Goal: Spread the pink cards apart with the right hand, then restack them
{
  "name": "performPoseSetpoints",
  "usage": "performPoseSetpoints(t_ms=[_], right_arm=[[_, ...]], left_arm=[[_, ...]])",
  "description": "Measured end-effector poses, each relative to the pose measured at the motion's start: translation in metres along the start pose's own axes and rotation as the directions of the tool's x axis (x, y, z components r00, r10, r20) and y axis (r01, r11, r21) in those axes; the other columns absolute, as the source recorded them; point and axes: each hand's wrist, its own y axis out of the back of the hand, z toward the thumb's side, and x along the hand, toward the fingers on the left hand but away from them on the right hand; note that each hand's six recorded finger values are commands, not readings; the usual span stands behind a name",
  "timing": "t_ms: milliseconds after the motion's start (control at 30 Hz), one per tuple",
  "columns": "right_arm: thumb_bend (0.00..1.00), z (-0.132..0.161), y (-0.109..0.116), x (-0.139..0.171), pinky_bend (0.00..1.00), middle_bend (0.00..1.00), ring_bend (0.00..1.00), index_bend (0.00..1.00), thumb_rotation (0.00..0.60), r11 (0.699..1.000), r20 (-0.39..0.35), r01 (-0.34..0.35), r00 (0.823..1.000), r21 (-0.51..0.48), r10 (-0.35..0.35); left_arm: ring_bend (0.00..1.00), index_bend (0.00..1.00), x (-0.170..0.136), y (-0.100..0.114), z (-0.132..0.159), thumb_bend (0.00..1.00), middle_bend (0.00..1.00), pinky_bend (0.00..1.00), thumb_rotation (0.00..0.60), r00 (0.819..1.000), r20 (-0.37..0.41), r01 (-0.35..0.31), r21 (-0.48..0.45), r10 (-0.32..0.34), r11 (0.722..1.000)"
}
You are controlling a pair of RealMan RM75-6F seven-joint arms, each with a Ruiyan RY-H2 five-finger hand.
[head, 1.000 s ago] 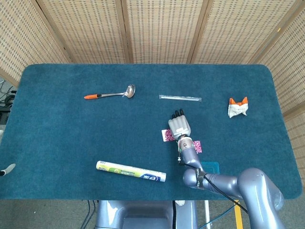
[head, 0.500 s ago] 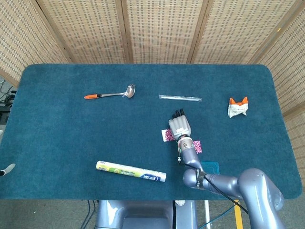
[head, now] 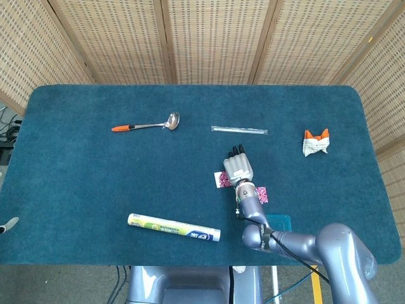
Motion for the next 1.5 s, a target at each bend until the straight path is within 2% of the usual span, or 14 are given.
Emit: performPoseSetpoints(t_ms=[533,933,1500], right_arm=[[0.26,0.002,-0.001,-0.002,0.0,0.2,0.0,0.39,0.6,1.0,0.002,0.001,1.0,0.023,-0.001],[0.39,0.003,0.001,-0.001,0.0,0.23,0.0,0.45,0.6,1.0,-0.003,0.013,1.0,0.023,-0.013],[0.4,0.001,0.012,0.005,0.0,0.23,0.0,0.45,0.6,0.999,-0.011,0.034,0.999,0.01,-0.034]], left_arm=[[0.0,0.08,-0.002,0.0,-0.004,0.14,0.0,0.0,0.6,1.0,-0.009,0.0,-0.003,0.0,1.0],[0.0,0.08,-0.001,0.0,-0.004,0.14,0.0,0.0,0.6,1.0,-0.009,-0.002,-0.004,0.002,1.0],[0.0,0.08,-0.001,0.001,-0.005,0.14,0.0,0.0,0.6,1.0,-0.008,-0.004,-0.004,0.004,1.0]])
